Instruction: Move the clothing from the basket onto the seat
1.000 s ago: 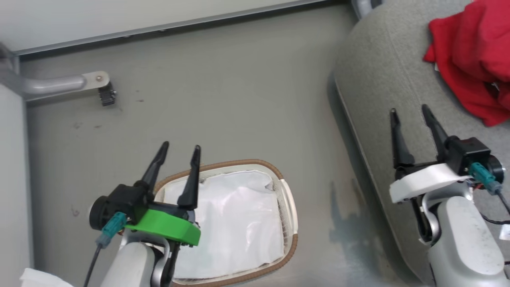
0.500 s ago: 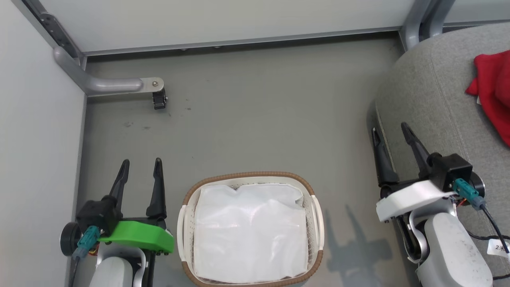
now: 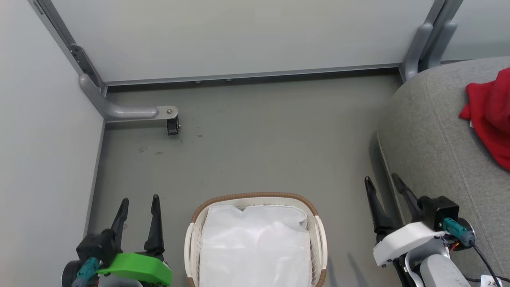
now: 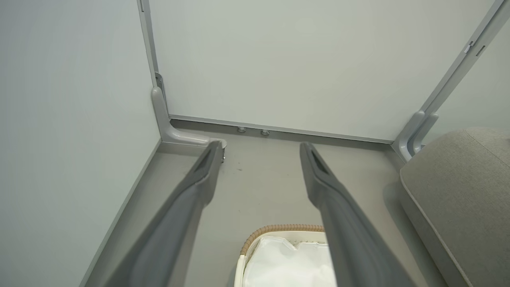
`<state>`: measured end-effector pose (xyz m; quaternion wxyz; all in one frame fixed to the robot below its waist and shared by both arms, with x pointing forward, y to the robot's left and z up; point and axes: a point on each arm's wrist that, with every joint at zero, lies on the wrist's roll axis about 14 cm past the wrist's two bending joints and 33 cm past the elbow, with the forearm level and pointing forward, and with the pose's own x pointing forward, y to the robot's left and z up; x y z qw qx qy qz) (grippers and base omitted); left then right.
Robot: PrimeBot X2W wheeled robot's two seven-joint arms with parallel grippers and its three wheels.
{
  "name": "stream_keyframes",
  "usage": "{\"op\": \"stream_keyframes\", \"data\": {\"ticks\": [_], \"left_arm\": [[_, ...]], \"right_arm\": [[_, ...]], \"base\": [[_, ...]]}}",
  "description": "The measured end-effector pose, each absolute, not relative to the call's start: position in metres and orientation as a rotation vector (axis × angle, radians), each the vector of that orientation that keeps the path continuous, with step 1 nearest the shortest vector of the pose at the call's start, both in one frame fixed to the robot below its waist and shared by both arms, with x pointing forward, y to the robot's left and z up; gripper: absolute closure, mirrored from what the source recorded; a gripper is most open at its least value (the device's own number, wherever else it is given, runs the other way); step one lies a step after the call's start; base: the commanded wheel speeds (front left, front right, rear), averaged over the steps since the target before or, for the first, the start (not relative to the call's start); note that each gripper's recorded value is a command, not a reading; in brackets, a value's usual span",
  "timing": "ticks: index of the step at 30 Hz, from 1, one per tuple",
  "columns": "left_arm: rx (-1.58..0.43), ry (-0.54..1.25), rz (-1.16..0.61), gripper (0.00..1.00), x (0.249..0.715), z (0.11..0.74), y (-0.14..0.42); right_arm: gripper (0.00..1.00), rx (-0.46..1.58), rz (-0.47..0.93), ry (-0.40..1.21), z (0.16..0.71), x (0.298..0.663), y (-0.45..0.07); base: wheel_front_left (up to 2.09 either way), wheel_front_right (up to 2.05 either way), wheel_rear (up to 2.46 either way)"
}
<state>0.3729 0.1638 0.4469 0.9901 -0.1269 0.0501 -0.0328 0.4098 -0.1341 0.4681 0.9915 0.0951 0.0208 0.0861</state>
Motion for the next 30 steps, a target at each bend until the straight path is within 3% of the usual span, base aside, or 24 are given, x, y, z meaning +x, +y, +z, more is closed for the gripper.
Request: {"op": "stream_keyframes", "data": {"ticks": [9, 10, 30], "left_arm": [[-0.282, 0.084, -0.06, 0.0, 0.357, 0.453, 0.164], [-0.283, 0.083, -0.062, 1.0, 0.357, 0.453, 0.164], [-0.534, 0.141, 0.019, 1.0, 0.355, 0.441, 0.173]], "right_arm": [[0.0, 0.185, 0.172, 0.024, 0.476, 0.396, -0.136], [1.0, 0.186, 0.172, 0.025, 0.476, 0.395, -0.135], [1.0, 0.454, 0.068, 0.114, 0.459, 0.387, -0.152]], "base": [[0.0, 0.0, 0.0], [0.0, 0.0, 0.0], [0.0, 0.0, 0.0]]}}
